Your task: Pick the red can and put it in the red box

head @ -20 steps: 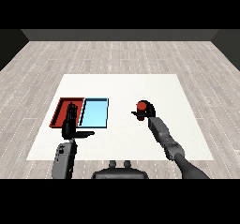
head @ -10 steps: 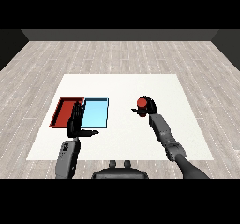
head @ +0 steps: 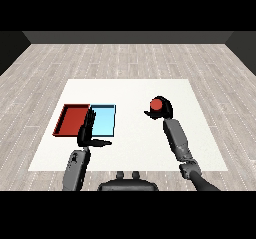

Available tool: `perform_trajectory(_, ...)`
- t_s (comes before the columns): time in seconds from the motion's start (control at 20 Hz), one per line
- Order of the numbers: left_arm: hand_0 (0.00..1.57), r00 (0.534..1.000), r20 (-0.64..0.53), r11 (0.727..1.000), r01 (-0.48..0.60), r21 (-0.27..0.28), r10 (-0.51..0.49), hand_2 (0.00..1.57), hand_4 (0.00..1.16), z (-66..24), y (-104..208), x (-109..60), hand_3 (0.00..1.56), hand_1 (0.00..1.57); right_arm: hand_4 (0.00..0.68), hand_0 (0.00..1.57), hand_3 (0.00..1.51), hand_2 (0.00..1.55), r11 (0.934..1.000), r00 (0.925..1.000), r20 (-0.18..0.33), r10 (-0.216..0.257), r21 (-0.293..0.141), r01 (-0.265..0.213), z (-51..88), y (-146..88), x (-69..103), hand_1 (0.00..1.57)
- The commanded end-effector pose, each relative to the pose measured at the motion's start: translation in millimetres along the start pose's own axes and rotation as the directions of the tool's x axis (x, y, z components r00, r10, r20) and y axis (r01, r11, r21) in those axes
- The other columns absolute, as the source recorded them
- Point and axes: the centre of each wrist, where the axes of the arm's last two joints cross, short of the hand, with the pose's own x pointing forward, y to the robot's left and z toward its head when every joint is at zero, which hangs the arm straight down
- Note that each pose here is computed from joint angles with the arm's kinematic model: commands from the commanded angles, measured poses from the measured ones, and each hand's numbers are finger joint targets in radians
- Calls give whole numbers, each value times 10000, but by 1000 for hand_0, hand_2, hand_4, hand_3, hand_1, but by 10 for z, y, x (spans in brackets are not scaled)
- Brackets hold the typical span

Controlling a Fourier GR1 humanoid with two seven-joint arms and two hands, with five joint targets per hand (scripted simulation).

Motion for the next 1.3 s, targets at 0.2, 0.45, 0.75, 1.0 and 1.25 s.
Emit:
perform_trajectory(0.2, 0, 9965, -804, 9986, -250, -473, 211, 0, 0, -68, -353, -28, 0, 0, 655, 1445, 1381, 1425, 9984, 9974, 523, -488, -271, 502, 265, 371, 288, 1445)
perform_trajectory(0.45, 0, 9970, -745, 9976, -258, -647, 210, 0, 0, -162, -461, -7, 0, 0, 655, 1445, 1381, 1425, 9985, 9978, 426, -501, -188, 510, 577, 1161, 354, 1445)
perform_trajectory(0.75, 0, 9909, -1228, 9926, -679, -1008, 553, 0, 0, -225, -598, -102, 0, 0, 661, 1453, 1398, 1447, 9978, 9974, 377, -608, -254, 618, 644, 1283, 309, 1453)
perform_trajectory(1.0, 0, 9850, -1646, 9922, -690, -1042, 512, 0, 0, -178, -747, -395, 0, 0, 632, 1457, 1391, 1450, 9972, 9961, 454, -752, 77, 749, 608, 1354, 483, 1457)
perform_trajectory(1.25, 0, 9731, -2031, 9870, -1300, -942, 1088, 0, 0, -183, -744, -414, 0, 0, 639, 1458, 1381, 1443, 9977, 9966, 463, -684, 44, 682, 784, 1410, 365, 1458)
